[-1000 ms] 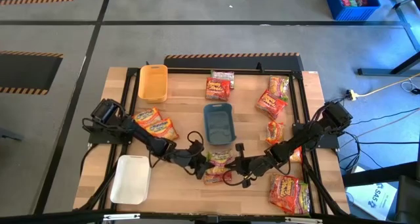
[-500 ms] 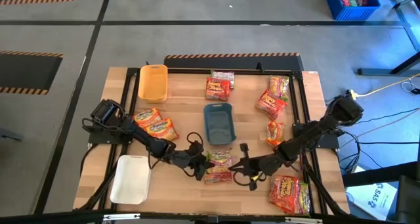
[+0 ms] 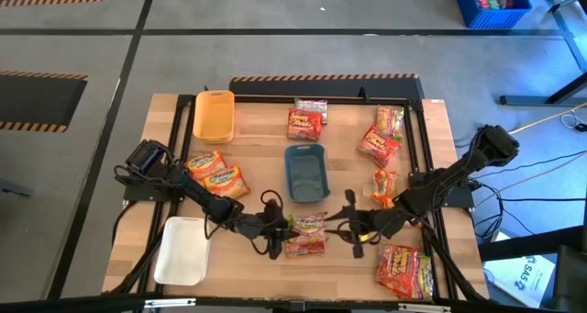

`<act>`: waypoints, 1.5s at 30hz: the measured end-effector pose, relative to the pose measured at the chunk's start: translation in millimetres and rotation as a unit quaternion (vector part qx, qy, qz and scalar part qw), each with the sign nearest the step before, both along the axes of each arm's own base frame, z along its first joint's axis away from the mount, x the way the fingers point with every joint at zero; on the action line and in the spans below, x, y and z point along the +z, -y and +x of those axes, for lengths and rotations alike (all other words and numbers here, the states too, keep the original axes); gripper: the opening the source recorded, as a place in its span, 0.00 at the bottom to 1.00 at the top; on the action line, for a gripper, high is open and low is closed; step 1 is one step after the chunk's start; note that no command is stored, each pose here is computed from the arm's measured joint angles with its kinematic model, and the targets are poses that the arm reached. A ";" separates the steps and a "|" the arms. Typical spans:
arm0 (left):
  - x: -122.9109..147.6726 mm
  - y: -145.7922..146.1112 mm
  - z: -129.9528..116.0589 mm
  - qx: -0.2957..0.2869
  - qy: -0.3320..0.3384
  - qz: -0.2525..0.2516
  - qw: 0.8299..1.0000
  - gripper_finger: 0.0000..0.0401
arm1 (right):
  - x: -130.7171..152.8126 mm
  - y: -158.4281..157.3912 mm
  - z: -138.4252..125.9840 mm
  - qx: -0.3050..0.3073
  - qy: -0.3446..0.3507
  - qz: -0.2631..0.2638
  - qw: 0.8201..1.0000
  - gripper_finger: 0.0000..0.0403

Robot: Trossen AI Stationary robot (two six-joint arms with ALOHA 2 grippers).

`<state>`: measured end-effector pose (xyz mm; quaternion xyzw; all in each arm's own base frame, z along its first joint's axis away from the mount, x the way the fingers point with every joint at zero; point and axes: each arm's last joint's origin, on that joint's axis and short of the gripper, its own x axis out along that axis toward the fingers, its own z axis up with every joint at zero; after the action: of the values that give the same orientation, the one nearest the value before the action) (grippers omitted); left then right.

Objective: Sort Maruchan noodles
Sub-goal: Put the green noodle pack into the blue bin

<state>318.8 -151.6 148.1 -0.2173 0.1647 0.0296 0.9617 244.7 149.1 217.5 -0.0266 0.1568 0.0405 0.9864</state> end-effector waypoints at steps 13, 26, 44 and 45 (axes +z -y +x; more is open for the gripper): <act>8.6 -2.0 1.9 0.002 0.039 0.215 0.976 0.28 | 12.7 29.6 30.8 0.020 -0.041 0.077 0.996 0.79; 8.7 -12.2 6.2 0.013 0.034 0.245 0.969 0.28 | 1.8 42.4 68.4 0.020 -0.197 0.043 0.979 0.68; 18.5 -16.1 3.3 0.009 0.027 0.245 0.969 0.36 | 8.4 42.6 66.8 0.053 -0.178 -0.016 0.983 0.14; 23.4 -16.6 0.8 0.007 0.023 0.248 0.968 0.36 | 11.5 43.1 65.5 0.052 -0.173 -0.016 0.983 0.13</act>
<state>319.6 -135.0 171.5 0.0261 0.1284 0.0713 0.9888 310.2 106.0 229.0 -0.0433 0.3243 0.0936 0.9403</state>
